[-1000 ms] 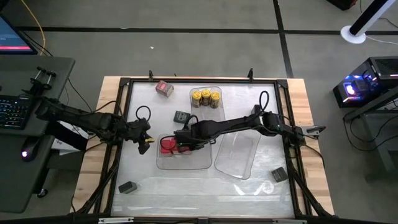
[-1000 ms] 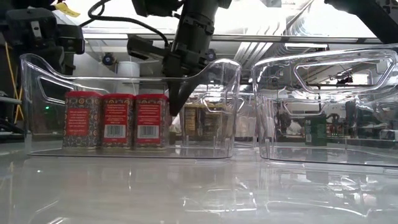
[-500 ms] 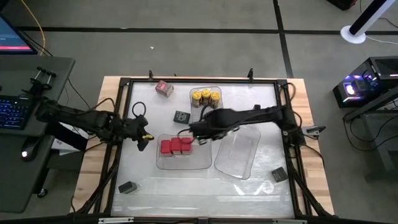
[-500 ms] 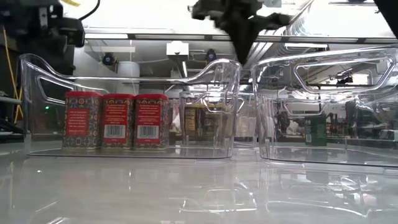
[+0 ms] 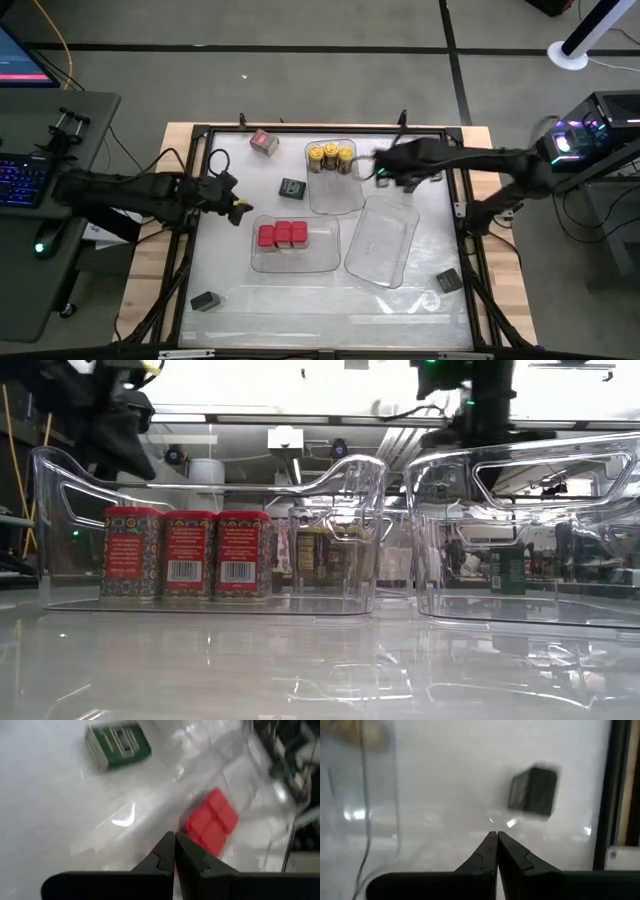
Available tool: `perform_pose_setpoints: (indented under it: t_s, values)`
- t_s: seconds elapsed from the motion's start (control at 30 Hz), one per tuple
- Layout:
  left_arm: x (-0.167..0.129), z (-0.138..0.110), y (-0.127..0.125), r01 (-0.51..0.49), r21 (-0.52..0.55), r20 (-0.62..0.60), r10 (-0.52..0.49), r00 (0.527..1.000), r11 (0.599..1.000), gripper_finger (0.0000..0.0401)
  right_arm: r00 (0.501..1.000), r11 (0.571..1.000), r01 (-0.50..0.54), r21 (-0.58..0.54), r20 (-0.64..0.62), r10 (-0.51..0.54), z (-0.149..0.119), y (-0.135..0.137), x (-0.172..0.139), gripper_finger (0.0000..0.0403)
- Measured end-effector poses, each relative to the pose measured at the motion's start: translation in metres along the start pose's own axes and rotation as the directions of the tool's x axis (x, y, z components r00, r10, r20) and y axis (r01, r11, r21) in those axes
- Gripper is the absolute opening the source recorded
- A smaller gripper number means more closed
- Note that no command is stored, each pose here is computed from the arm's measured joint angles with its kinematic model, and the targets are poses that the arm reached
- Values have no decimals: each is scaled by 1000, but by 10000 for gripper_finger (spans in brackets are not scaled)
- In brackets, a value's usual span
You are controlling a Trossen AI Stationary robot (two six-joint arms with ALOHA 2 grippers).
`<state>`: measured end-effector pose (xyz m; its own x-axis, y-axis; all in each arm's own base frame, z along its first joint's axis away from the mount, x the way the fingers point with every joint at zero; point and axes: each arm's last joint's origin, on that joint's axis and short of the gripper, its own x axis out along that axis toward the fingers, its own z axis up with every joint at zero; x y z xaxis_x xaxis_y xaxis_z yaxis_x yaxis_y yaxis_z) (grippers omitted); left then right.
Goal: Sort spices by type
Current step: Put the top right green seasoning can into the right transparent bin
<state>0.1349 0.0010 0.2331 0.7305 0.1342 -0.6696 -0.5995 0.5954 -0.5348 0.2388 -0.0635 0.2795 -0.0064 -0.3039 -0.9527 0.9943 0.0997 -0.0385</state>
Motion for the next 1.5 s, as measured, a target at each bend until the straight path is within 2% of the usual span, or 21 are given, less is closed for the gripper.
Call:
perform_pose_setpoints:
  t_s: [0.07,0.13,0.23,0.37,0.43,0.5,0.7,0.87,1.07,1.17,1.27,1.4,1.5]
  values:
    - [2,8,-4,39,-45,62,-36,997,998,0,999,999,-37,26,19,37,7,-23,4,0]
    - [2,19,-12,135,-73,160,-122,979,988,0,997,997,-73,37,-9,73,11,-44,11,0]
    - [0,41,-24,282,-98,353,-232,906,954,0,995,995,-100,11,-23,100,15,-66,28,7]
    - [0,63,-28,372,-135,520,-254,816,919,0,991,991,-132,-22,-16,131,23,-80,45,52]
    - [3,68,-25,378,-170,538,-236,809,910,0,989,988,-148,-45,-15,148,28,-83,48,88]
    - [7,72,-22,365,-196,522,-218,824,910,0,989,988,-147,-54,-8,147,32,-85,49,129]
    - [16,86,-14,357,-195,442,-243,863,914,0,984,979,-178,-95,12,180,38,-78,54,242]
    - [20,94,-12,371,-169,391,-284,876,913,0,997,991,-70,-110,-17,69,41,-68,75,288]
    - [19,96,-11,411,-127,329,-352,876,903,0,994,1000,-31,4,-109,31,42,-61,93,293]
    - [19,96,-10,422,-110,309,-372,875,900,0,983,999,-30,20,-183,34,40,-56,103,293]
    - [19,97,-9,423,-95,303,-379,874,901,0,981,1000,-9,19,-191,12,41,-52,112,289]
    - [18,98,-7,425,-85,299,-384,873,901,0,984,1000,17,17,-176,-14,42,-51,115,254]
    - [18,99,-6,430,-62,284,-397,873,901,0,984,1000,27,17,-178,-23,41,-52,115,196]
